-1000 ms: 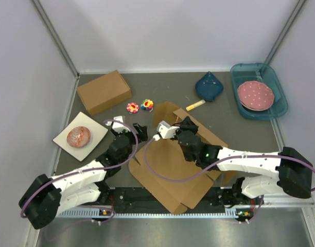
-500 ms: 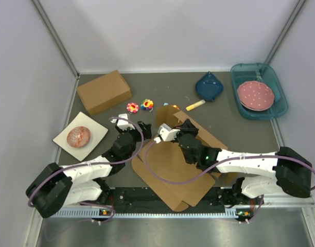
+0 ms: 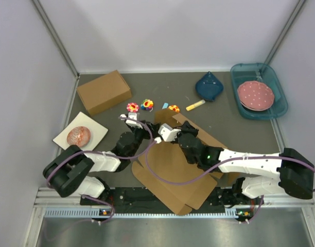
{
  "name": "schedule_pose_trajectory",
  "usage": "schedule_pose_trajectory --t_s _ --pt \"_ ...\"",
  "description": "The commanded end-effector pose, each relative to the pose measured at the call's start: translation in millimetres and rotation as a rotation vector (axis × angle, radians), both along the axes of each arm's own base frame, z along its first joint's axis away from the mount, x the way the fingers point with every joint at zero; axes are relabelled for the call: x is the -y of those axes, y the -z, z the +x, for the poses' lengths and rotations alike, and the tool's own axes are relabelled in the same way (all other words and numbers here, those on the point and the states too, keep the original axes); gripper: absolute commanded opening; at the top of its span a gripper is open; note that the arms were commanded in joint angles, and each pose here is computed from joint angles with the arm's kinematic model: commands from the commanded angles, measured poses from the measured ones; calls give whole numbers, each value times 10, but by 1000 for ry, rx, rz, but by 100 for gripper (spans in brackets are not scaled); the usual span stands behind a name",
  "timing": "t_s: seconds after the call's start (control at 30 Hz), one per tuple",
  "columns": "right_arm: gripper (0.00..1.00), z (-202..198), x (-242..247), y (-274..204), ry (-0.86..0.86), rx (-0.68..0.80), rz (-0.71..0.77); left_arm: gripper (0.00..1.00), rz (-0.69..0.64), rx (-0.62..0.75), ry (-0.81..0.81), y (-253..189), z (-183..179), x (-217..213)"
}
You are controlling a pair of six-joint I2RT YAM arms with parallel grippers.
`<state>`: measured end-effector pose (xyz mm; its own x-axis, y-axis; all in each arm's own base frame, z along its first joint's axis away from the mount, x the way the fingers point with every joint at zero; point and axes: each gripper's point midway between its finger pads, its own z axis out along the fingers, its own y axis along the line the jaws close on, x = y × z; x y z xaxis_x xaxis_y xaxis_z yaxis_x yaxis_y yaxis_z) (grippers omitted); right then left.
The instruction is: Fold the paper box
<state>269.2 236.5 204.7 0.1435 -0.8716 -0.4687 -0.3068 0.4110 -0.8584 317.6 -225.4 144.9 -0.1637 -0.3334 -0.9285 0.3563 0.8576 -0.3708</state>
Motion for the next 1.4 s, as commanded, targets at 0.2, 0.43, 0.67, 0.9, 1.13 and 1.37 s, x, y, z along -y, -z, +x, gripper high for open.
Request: schedule_pose_trajectory --t_s 0.2,0.43,0.67,0.9,1.13,1.37 --pt "0 -55 -129 135 -50 -84 43 87 -35 125 34 -212 118 122" --pt "0 -48 -170 219 -56 -103 31 76 -38 86 46 -45 173 202" --pt "0 -22 -146 316 -26 -103 -14 39 -94 107 78 -79 50 183" --pt "0 -7 -131 402 22 -123 11 24 -118 155 142 -237 -109 193" --pt "0 -18 -127 426 31 -132 32 7 -163 169 217 -383 -265 261" --pt "0 -35 -118 409 31 -127 46 3 -153 173 264 -380 -385 369"
